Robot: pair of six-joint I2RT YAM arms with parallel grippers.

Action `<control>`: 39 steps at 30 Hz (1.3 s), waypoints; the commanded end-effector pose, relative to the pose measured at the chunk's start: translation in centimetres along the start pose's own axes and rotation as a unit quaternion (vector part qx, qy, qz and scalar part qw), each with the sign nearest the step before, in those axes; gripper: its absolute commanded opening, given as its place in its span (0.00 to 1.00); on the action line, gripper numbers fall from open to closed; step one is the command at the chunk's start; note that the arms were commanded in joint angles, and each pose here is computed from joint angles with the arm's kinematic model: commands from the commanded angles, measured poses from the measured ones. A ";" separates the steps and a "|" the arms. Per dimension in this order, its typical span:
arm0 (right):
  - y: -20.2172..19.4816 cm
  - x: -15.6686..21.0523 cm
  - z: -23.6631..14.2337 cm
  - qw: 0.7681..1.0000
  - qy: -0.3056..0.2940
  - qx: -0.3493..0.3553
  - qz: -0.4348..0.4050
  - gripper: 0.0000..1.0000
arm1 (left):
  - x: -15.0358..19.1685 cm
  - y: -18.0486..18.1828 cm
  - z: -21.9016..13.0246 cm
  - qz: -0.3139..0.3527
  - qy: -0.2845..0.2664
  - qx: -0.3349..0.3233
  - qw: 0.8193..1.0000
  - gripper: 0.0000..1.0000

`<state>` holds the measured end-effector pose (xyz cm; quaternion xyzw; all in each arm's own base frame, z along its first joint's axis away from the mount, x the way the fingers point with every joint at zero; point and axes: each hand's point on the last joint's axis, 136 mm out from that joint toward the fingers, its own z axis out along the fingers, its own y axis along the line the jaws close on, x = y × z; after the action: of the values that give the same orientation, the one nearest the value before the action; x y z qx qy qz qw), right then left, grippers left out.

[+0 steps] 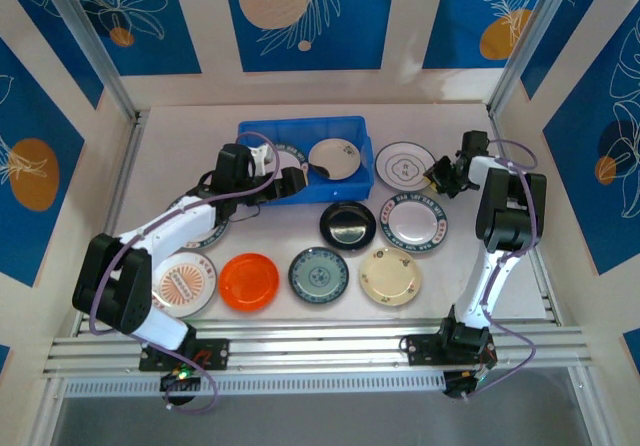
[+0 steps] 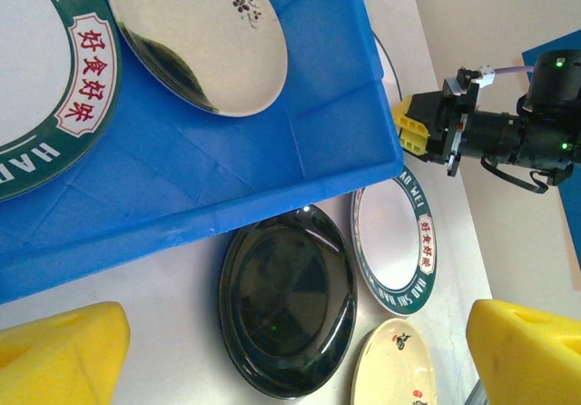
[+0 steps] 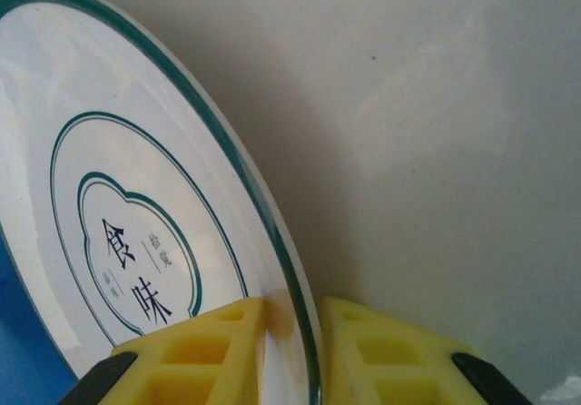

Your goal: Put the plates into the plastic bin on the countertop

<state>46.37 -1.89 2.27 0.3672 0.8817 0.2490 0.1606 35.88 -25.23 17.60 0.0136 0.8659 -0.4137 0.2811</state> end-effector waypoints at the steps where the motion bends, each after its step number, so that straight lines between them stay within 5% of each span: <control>1: 0.5 0.8 1.1 1.000 0.022 -0.010 0.003 0.20 | -0.5 -0.2 0.5 0.004 -0.007 0.004 1.000 0.95; 13: 0.8 -1.0 -3.6 0.998 -0.069 0.007 0.008 0.00 | -1.9 -1.0 -0.2 0.009 -0.033 0.005 0.999 0.95; 20: 3.8 -2.2 -11.9 0.981 -0.189 0.041 -0.029 0.00 | -3.6 -1.7 -0.8 0.021 -0.051 -0.006 0.998 0.95; 27: 10.7 1.1 -21.0 0.943 -0.293 0.029 -0.154 0.00 | -5.4 -2.1 -1.2 0.033 -0.064 -0.016 0.997 0.94; 33: 17.5 7.1 -21.1 0.948 -0.173 -0.122 -0.237 0.00 | -7.3 -3.2 -0.4 0.019 -0.070 0.042 0.996 0.90; 39: 21.4 13.2 -19.0 0.933 -0.048 -0.203 -0.295 0.00 | -9.2 -4.8 -0.4 -0.006 -0.087 0.110 0.990 0.83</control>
<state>41.85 9.44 27.20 0.1450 0.8770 0.2589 0.3778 41.33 -25.48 22.35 -0.0077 0.8271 -0.4528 0.3327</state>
